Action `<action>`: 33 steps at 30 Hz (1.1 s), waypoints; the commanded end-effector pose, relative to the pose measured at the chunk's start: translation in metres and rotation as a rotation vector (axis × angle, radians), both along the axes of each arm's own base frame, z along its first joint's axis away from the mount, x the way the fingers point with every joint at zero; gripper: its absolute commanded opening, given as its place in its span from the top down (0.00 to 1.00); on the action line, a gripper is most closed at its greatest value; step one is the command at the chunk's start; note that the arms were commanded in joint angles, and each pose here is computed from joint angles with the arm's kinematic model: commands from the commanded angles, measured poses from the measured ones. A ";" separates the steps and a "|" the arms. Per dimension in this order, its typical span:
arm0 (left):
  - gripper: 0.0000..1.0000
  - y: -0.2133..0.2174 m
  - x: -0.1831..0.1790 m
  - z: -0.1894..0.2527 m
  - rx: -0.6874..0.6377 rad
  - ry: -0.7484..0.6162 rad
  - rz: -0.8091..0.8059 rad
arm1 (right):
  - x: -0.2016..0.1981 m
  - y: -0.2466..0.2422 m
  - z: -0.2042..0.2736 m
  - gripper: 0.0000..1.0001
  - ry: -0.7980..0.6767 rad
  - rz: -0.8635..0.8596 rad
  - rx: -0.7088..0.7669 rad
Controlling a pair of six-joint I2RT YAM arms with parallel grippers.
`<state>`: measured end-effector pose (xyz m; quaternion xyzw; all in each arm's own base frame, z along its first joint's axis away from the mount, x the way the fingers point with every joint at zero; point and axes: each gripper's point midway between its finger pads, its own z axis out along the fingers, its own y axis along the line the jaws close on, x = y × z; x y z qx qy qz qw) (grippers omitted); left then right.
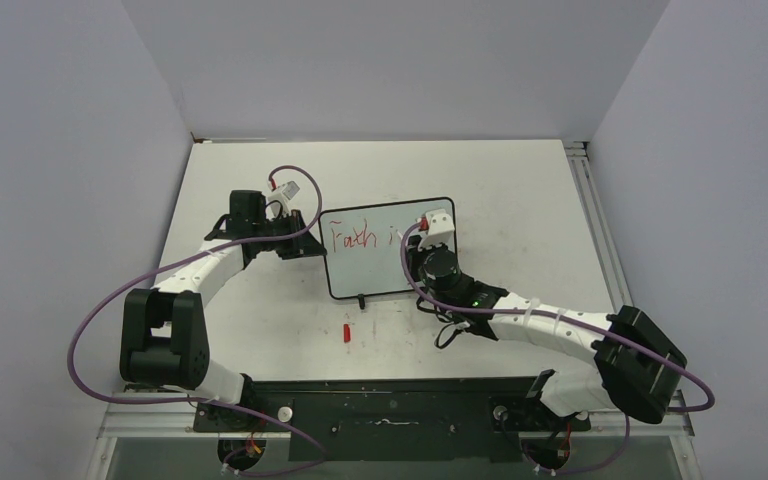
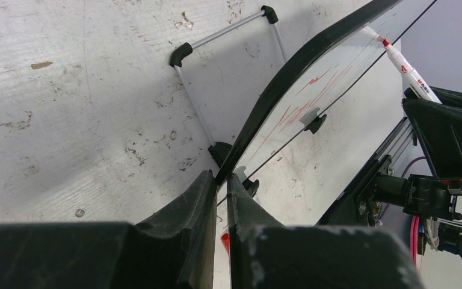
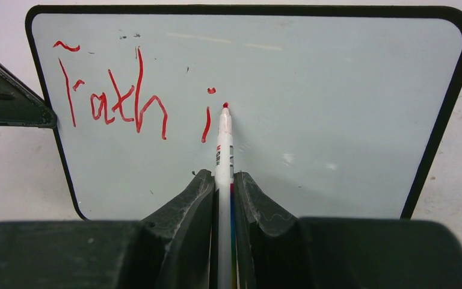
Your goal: Write a sentence on the whiteboard
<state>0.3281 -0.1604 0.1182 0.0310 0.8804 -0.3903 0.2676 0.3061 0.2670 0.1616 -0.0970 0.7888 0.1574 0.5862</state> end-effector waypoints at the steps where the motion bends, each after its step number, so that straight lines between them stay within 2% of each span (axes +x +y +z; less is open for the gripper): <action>1: 0.92 -0.006 0.007 0.023 -0.021 -0.066 -0.024 | -0.001 -0.003 -0.008 0.95 0.020 -0.015 0.028; 9: 0.92 -0.006 0.006 0.024 -0.024 -0.069 -0.025 | -0.014 -0.006 -0.023 0.95 0.054 -0.010 0.032; 20: 0.92 -0.007 0.006 0.024 -0.023 -0.072 -0.026 | -0.017 -0.003 -0.019 0.95 0.046 -0.010 0.031; 33: 0.92 -0.007 0.006 0.023 -0.021 -0.068 -0.026 | -0.006 0.000 0.005 0.95 -0.019 -0.033 0.058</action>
